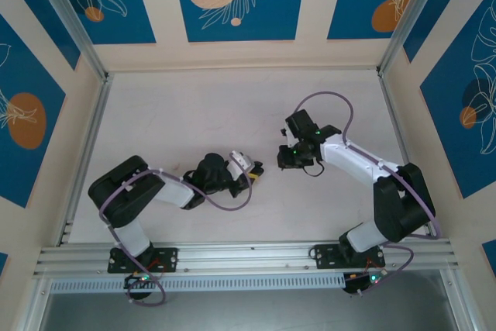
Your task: Insert the wireless bluetooth earbuds into the charging case
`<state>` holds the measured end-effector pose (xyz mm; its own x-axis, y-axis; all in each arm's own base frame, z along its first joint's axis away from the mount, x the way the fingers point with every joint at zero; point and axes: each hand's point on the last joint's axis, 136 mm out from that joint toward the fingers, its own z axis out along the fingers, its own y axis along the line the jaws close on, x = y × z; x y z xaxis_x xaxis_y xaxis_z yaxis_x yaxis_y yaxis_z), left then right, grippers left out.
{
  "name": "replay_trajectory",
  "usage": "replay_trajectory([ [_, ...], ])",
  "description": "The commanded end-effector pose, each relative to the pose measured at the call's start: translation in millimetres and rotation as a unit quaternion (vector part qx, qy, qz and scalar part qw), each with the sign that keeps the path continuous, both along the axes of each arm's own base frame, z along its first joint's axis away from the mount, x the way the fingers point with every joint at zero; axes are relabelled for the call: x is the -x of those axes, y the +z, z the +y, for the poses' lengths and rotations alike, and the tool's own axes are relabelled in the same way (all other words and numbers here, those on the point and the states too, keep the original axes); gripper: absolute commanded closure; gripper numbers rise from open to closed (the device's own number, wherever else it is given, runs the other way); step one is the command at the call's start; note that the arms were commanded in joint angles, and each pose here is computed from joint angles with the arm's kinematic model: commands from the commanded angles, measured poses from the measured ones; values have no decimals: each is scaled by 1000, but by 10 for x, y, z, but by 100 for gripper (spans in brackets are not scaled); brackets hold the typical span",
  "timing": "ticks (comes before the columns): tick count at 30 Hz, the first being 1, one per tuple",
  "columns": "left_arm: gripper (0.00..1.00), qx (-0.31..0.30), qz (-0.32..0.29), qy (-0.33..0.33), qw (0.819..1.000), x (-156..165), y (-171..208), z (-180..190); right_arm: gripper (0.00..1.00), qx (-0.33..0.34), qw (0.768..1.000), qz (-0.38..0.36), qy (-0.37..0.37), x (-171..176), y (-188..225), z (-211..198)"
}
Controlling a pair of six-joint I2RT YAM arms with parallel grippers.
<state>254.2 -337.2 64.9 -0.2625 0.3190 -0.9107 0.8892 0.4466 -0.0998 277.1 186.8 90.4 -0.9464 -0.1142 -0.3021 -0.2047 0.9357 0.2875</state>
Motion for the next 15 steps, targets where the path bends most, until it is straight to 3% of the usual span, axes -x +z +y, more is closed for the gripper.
replay_trajectory([
  [1, 82, 48, -11, -13, 999, 15, 185, -134, 81, -26, 998, -55, 5, -100, 136, 157],
  [15, 82, 73, -7, -1, 997, -25, 253, -155, 81, -84, 990, -106, 37, -106, 272, 531],
])
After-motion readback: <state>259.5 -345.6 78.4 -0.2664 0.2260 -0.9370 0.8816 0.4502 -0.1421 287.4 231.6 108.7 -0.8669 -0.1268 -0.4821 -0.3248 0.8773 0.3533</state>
